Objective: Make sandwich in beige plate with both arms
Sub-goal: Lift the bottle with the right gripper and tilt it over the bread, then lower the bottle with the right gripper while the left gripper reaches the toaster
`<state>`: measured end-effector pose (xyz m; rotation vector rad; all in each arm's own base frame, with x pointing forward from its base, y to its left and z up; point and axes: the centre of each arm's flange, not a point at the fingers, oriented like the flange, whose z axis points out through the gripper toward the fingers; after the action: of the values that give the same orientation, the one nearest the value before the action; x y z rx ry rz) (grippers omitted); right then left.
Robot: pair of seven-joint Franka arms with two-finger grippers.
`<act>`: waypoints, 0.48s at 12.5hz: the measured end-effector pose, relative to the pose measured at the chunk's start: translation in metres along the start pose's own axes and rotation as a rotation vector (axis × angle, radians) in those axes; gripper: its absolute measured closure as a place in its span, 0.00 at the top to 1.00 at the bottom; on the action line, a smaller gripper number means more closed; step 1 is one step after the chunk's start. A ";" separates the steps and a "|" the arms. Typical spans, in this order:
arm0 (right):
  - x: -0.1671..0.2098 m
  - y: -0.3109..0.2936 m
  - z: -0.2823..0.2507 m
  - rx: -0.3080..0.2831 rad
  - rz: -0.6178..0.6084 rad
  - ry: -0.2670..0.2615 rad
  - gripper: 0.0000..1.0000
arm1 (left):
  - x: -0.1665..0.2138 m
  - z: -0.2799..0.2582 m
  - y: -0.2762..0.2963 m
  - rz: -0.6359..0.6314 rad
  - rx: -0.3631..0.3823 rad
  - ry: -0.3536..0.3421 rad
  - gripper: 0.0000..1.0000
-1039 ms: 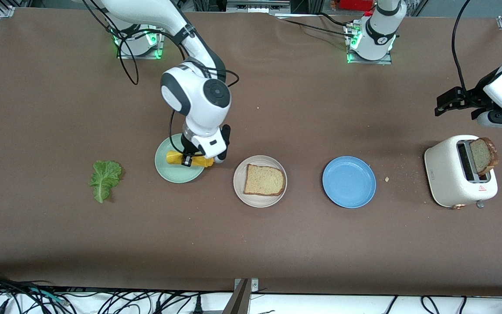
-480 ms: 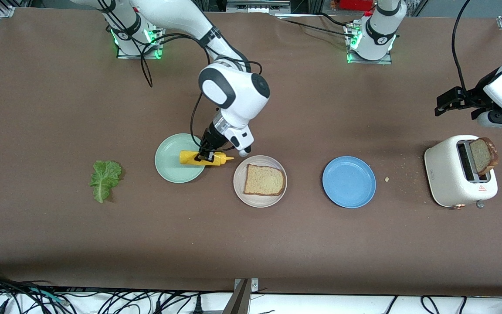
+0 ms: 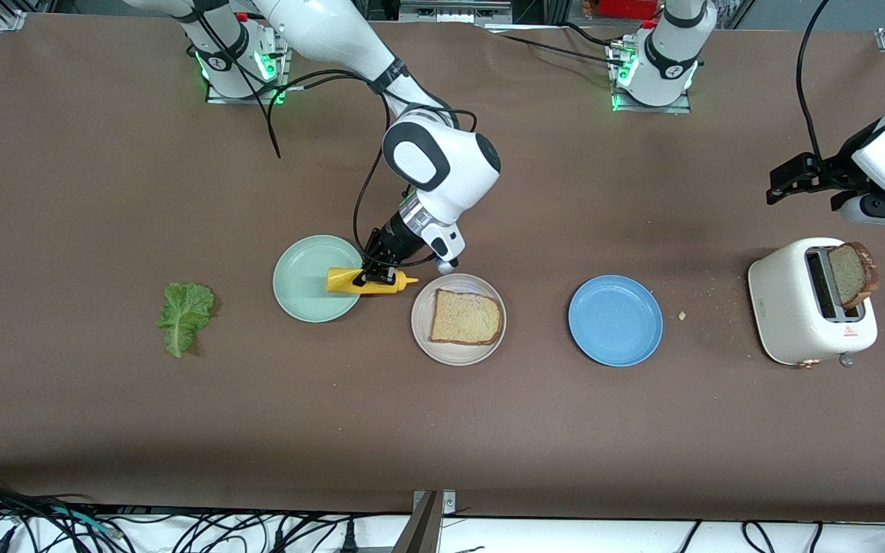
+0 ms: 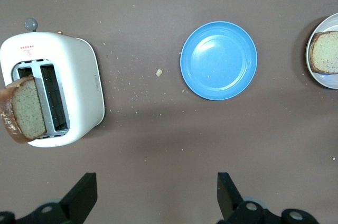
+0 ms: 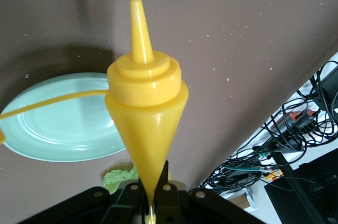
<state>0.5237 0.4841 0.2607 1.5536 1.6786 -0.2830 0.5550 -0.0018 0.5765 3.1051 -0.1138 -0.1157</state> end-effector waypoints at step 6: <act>-0.033 0.029 -0.004 0.068 0.093 0.061 0.06 | -0.001 0.001 0.000 -0.001 -0.001 -0.008 1.00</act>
<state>0.5458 0.4692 0.2959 1.7014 1.6527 -0.2485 0.5541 -0.0014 0.5758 3.1043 -0.1125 -0.1284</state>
